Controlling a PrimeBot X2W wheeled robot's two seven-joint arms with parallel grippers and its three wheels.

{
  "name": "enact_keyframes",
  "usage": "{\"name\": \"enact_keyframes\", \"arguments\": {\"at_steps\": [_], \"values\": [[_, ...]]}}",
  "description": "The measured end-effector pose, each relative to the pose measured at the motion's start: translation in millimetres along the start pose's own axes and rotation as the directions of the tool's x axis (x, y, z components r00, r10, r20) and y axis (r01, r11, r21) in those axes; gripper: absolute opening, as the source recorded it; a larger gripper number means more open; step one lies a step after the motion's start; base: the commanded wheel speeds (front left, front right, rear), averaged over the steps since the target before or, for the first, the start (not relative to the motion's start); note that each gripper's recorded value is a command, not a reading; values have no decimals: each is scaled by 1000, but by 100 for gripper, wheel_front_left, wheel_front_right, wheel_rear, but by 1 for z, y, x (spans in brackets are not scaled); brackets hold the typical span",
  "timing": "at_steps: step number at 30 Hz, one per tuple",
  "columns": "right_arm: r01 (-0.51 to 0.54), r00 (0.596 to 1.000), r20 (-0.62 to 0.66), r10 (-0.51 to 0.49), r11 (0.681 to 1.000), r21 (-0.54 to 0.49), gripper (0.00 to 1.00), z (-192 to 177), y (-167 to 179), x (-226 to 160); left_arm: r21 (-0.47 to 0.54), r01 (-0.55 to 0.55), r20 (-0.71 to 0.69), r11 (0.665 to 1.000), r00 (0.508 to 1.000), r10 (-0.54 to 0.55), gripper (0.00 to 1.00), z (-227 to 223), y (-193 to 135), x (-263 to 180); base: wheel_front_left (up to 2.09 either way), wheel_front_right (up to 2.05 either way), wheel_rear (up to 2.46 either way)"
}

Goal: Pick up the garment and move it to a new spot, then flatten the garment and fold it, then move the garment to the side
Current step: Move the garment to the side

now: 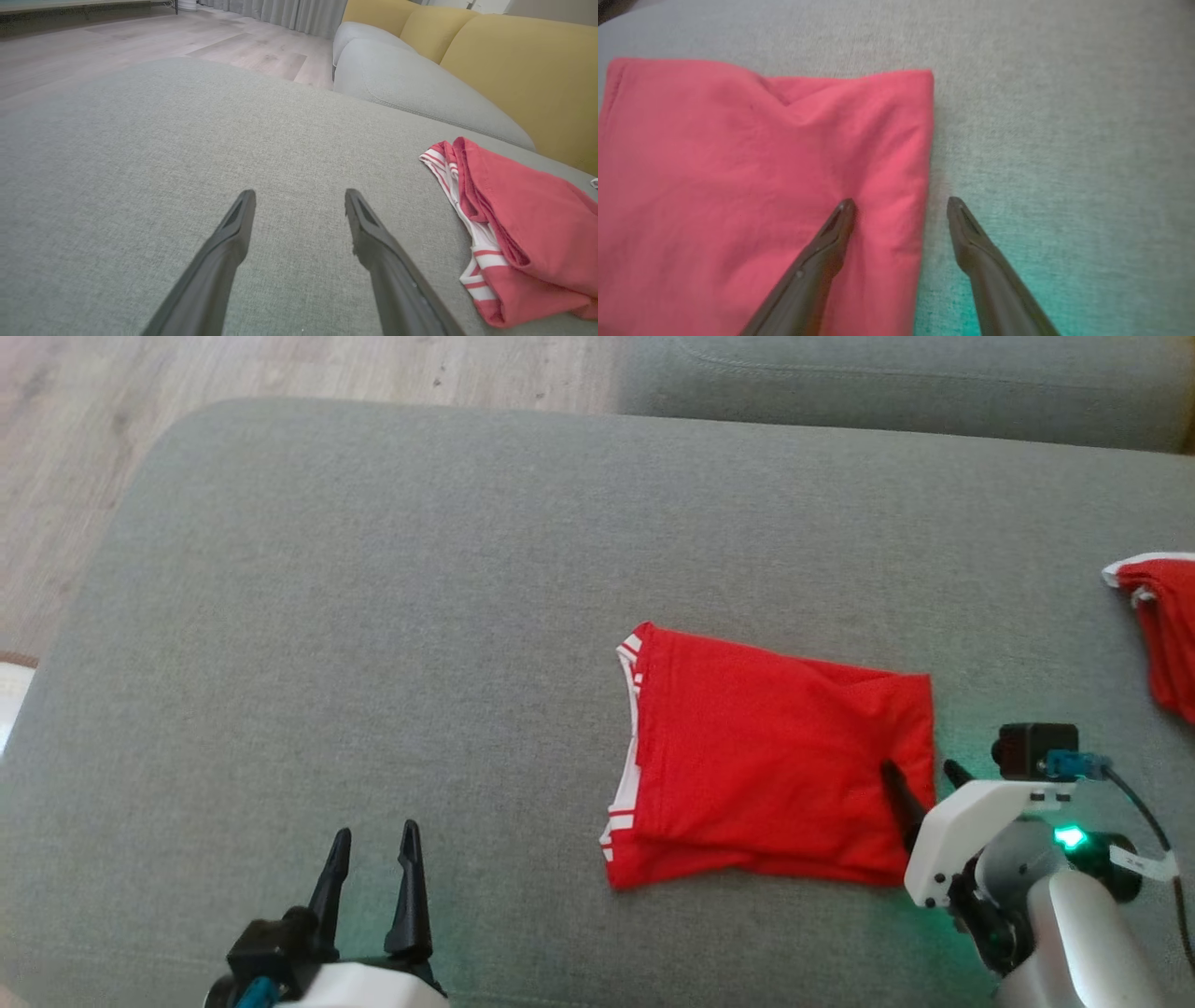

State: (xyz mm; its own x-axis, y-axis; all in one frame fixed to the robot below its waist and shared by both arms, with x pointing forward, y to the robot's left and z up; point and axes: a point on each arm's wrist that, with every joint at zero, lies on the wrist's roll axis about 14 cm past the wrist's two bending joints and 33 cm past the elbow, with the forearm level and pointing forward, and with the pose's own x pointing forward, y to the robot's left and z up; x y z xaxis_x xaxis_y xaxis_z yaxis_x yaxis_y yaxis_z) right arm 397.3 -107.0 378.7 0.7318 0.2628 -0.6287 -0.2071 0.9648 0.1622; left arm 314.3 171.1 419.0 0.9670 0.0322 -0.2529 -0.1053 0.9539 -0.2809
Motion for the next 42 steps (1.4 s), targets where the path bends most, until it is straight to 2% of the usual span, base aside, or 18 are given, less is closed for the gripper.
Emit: {"name": "enact_keyframes", "arguments": {"at_steps": [4,5,6,7,8,9,10,17,24,26,31,36,39,42], "values": [[-14,999,-45,15,1000,13,100,-9,4,5,-4,-16,-5,1000,1000,16,100,-2,5,-1,0,0,0],[-19,999,-51,20,1000,19,84,-10,5,6,-1,-20,-3,1000,1000,20,100,-1,6,0,0,0,0],[-23,998,-52,24,999,26,61,-9,6,7,1,-23,-2,1000,1000,23,100,-1,7,0,0,0,0],[-25,998,-55,26,999,27,45,-8,6,8,2,-18,-2,1000,1000,18,100,-1,6,1,0,0,0],[-27,998,-57,28,999,25,33,-7,7,10,4,-15,-4,1000,1000,15,100,-2,6,1,0,0,0],[-30,998,-61,32,999,26,7,-7,8,11,7,-10,-8,1000,1000,10,100,-3,5,2,0,0,0],[-35,997,-62,37,999,33,0,-6,9,12,8,0,-12,1000,1000,0,100,-4,2,3,0,0,0],[-12,1000,10,12,999,43,0,17,-3,20,32,79,-20,996,997,-79,100,-4,-23,24,0,0,0],[123,979,156,-131,991,57,0,59,-56,3,46,202,-48,978,979,-200,100,-11,-62,50,0,0,0],[200,958,195,-212,977,77,0,65,-85,-14,50,261,-59,964,964,-258,100,-14,-81,63,0,0,0],[294,919,241,-313,949,112,0,74,-123,-41,66,348,-70,935,936,-344,100,-17,-109,78,0,0,0],[406,864,254,-436,899,163,0,72,-168,-73,59,447,-97,892,892,-441,100,-27,-145,94,0,0,0],[438,849,243,-470,882,175,0,68,-181,-79,47,479,-119,877,874,-471,100,-35,-157,99,0,0,0],[436,849,248,-467,883,173,0,70,-180,-78,42,483,-134,874,870,-474,100,-41,-158,100,0,0,0]]}}
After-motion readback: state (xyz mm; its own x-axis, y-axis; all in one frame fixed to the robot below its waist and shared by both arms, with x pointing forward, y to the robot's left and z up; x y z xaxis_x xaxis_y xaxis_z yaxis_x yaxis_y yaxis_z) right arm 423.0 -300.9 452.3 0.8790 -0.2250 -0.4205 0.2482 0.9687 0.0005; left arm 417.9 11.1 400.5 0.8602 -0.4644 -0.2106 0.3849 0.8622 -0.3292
